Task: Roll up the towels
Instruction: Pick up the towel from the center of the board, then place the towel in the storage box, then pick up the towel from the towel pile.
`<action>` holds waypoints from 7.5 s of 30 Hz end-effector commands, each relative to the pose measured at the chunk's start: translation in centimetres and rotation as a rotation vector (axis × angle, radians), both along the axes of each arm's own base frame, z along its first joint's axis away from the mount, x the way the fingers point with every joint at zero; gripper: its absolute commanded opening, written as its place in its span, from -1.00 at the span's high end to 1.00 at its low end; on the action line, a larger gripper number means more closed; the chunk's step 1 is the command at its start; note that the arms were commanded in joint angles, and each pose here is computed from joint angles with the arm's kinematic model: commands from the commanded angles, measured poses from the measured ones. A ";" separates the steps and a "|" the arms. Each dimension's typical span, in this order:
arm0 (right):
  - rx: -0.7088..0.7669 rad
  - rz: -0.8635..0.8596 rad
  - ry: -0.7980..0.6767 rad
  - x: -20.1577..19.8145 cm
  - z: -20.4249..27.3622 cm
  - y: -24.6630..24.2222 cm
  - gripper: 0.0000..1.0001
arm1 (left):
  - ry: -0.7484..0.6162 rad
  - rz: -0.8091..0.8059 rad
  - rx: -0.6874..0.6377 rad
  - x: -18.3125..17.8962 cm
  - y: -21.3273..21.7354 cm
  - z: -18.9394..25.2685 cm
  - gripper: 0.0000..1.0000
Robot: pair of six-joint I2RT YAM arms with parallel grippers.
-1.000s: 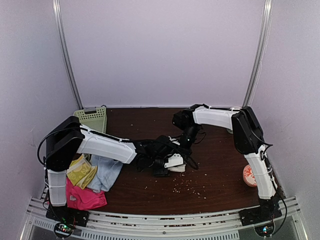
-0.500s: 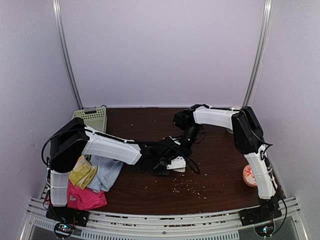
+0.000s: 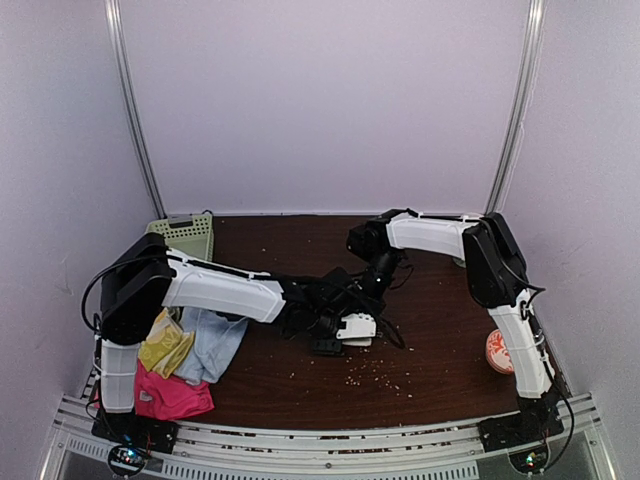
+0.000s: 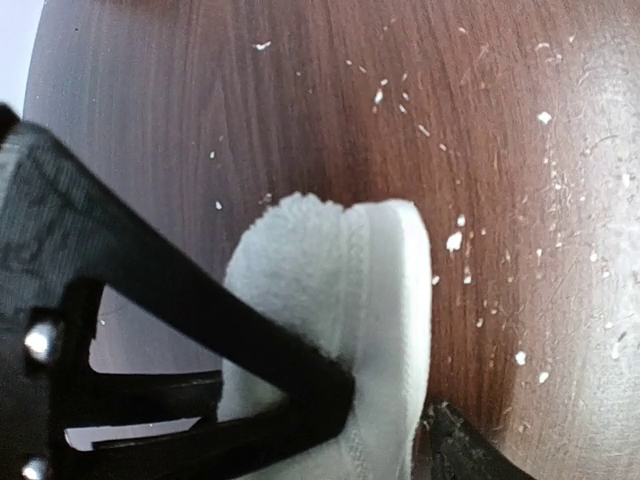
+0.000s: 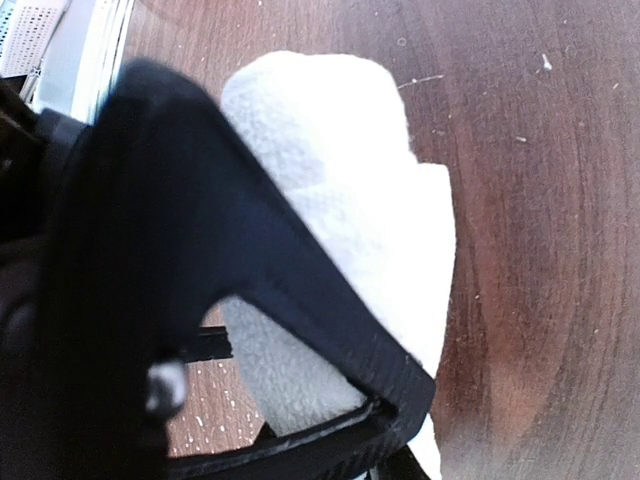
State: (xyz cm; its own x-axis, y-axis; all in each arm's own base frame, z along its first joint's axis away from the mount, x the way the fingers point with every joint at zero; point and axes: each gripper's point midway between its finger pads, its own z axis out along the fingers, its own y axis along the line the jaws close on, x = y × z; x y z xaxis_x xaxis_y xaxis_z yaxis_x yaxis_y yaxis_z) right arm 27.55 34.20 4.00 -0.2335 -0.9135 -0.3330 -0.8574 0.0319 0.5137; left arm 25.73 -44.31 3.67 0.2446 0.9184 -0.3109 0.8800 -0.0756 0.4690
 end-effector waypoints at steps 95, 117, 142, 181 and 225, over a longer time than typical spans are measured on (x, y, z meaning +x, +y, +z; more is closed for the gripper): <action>0.117 -0.090 0.074 -4.6 4.3 -9.7 0.16 | -0.398 0.601 0.094 31.9 48.9 11.5 1.00; 0.102 -0.082 0.114 -4.9 3.6 -9.0 0.16 | -0.313 0.367 0.205 32.8 47.5 7.9 1.00; 0.091 -0.098 0.110 -4.4 3.6 -8.9 0.15 | -0.397 0.303 0.255 36.8 46.2 5.0 0.28; 0.100 -0.096 0.079 -4.3 5.9 -9.7 0.15 | -0.394 0.350 0.192 32.4 45.0 8.7 -0.96; 0.344 -0.905 -0.572 14.1 16.4 -16.2 -0.80 | -0.021 0.873 -0.994 16.3 28.3 25.9 -0.13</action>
State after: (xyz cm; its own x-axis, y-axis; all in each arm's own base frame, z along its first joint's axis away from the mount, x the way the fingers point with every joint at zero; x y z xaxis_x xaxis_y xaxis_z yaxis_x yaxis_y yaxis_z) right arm 43.41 15.61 20.53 -0.5417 -0.3306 -0.7728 -0.6025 0.7938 0.0827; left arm 44.23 -12.59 30.67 -0.1913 0.2081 -0.9592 0.3429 0.9299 0.1333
